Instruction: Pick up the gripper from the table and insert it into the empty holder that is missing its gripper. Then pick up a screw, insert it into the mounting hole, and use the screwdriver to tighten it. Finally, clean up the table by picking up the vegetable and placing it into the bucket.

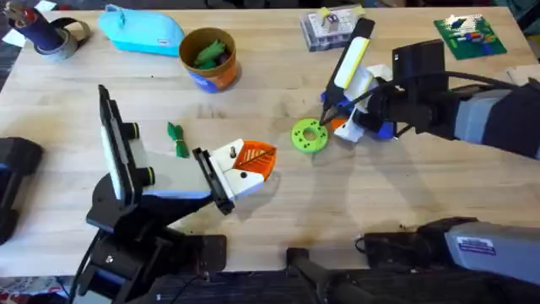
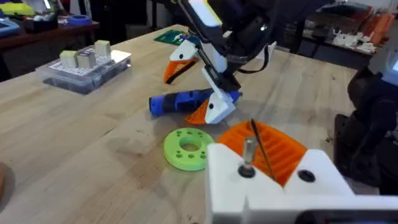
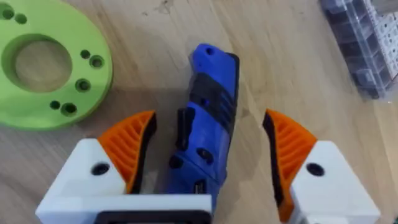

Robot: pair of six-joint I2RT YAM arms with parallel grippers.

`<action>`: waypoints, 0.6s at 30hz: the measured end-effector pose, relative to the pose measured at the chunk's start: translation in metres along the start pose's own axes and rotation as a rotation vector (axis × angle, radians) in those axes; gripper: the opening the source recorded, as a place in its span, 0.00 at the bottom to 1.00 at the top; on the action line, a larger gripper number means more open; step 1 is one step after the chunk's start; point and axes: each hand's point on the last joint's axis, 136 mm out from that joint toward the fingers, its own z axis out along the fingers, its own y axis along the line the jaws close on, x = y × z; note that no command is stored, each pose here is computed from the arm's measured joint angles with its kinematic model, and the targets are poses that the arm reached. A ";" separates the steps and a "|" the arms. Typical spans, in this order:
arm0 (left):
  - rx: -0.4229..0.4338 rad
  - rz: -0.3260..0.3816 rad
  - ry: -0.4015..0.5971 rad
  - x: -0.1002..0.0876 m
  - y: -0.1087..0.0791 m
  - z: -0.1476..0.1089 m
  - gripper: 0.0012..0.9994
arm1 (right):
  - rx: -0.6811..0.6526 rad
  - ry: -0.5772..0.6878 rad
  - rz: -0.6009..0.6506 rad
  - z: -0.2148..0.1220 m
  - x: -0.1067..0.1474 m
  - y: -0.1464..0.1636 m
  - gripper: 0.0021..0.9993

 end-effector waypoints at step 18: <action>0.000 0.000 0.000 0.000 0.000 0.000 0.02 | 0.004 -0.239 0.416 -0.068 -0.057 -0.003 1.00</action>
